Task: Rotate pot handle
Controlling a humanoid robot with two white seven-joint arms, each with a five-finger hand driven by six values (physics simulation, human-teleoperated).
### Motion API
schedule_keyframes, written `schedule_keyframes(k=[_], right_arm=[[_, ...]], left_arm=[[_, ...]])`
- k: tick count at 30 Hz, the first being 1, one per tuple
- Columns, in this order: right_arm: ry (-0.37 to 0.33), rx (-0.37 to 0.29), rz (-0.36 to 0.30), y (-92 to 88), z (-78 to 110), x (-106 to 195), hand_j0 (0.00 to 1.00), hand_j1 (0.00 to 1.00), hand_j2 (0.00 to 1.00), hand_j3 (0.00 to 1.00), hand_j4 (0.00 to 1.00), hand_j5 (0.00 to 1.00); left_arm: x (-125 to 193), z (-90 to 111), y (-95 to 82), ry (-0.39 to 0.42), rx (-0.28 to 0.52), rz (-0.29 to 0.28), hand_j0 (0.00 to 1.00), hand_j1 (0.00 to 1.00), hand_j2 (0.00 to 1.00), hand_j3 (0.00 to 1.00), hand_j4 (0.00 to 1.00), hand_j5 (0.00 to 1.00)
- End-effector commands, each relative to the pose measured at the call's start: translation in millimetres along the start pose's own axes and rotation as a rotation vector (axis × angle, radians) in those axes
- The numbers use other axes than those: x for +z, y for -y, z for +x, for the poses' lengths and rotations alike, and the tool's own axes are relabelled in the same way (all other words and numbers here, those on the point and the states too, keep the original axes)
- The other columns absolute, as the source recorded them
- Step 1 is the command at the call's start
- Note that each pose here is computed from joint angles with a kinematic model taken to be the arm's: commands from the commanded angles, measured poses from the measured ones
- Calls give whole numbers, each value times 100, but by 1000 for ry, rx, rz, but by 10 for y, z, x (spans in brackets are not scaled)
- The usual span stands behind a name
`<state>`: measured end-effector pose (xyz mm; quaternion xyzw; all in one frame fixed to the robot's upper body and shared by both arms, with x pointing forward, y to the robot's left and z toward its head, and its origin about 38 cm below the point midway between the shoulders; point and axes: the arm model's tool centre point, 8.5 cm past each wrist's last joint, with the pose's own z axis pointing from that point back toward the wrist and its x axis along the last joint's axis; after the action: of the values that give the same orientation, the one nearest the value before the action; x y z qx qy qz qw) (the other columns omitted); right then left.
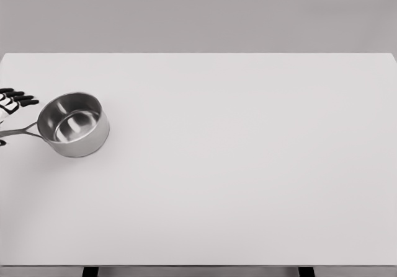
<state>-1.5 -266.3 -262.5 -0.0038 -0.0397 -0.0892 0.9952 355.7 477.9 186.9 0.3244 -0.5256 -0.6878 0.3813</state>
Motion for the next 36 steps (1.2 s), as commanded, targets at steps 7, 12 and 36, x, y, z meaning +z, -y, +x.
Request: schedule_keyframes(k=[7, 12, 36], right_arm=[[1, 1, 0, 0, 1, 0, 100, 100, 100, 100, 100, 100], [-1, 1, 0, 0, -1, 0, 100, 100, 100, 100, 100, 100], [-1, 1, 0, 0, -1, 0, 100, 100, 100, 100, 100, 100]], left_arm=[[-26, -51, -91, -11, -11, 22, 100, 100, 100, 100, 100, 100], [-58, -76, -131, -17, -31, 27, 100, 100, 100, 100, 100, 100], [-185, -56, -272, -9, -40, 81, 100, 100, 100, 100, 100, 100]])
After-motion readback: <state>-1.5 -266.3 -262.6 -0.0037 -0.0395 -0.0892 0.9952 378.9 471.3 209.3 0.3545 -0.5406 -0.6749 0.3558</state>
